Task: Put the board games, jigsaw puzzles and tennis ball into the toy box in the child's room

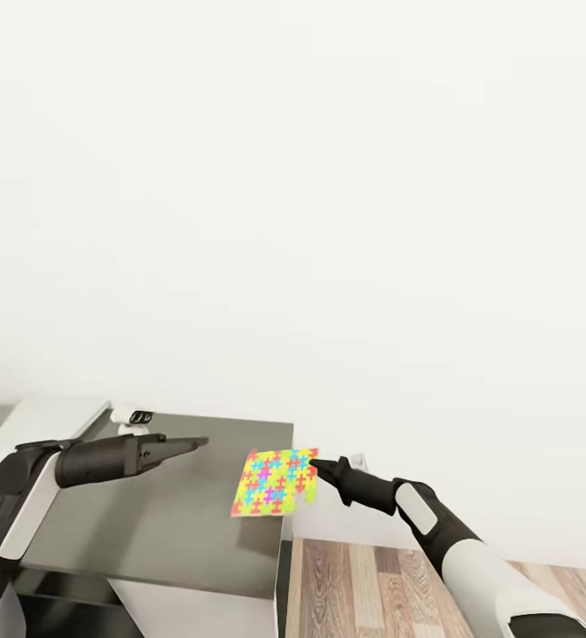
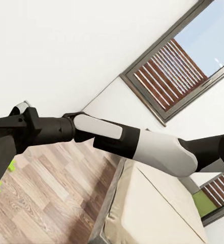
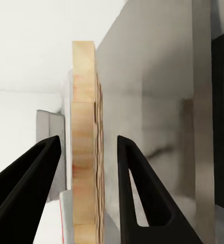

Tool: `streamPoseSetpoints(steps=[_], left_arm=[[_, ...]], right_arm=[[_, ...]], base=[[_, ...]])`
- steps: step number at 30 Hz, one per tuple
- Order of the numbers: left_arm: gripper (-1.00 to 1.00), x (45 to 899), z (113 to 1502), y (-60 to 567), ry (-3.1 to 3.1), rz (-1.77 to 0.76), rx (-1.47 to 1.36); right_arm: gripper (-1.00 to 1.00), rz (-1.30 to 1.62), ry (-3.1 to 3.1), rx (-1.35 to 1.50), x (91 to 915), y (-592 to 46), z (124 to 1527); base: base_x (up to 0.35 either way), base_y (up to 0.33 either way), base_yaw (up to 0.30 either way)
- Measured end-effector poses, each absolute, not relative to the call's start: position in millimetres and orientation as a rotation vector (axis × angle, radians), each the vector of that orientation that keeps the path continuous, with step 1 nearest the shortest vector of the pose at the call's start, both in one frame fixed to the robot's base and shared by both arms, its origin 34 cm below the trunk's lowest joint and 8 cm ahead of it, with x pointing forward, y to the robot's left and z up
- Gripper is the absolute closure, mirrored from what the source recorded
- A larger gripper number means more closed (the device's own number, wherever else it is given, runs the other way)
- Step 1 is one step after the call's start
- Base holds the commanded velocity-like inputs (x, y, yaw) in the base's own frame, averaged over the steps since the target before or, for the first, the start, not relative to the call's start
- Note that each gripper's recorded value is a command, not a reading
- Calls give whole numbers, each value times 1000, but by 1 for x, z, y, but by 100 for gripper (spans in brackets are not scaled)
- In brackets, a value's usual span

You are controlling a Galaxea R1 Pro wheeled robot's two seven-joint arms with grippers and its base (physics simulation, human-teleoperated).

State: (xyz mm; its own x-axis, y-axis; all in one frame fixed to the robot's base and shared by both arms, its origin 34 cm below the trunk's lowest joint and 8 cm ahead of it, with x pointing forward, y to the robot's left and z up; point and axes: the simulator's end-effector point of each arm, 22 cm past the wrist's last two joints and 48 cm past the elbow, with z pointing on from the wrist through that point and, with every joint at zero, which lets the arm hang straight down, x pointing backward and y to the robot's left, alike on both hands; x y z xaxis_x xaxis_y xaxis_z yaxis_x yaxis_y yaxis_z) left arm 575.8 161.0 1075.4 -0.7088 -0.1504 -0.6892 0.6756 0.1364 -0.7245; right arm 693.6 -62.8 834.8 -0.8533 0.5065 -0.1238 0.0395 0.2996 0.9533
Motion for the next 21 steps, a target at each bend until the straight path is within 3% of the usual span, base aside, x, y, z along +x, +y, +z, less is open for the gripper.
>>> streamPoseSetpoints(steps=[21], left_arm=[[-100,575,1103,160,1776,-1647,500]], right_arm=[[100,1583,2114,549,700,-73,869]], base=[[-34,0,0]])
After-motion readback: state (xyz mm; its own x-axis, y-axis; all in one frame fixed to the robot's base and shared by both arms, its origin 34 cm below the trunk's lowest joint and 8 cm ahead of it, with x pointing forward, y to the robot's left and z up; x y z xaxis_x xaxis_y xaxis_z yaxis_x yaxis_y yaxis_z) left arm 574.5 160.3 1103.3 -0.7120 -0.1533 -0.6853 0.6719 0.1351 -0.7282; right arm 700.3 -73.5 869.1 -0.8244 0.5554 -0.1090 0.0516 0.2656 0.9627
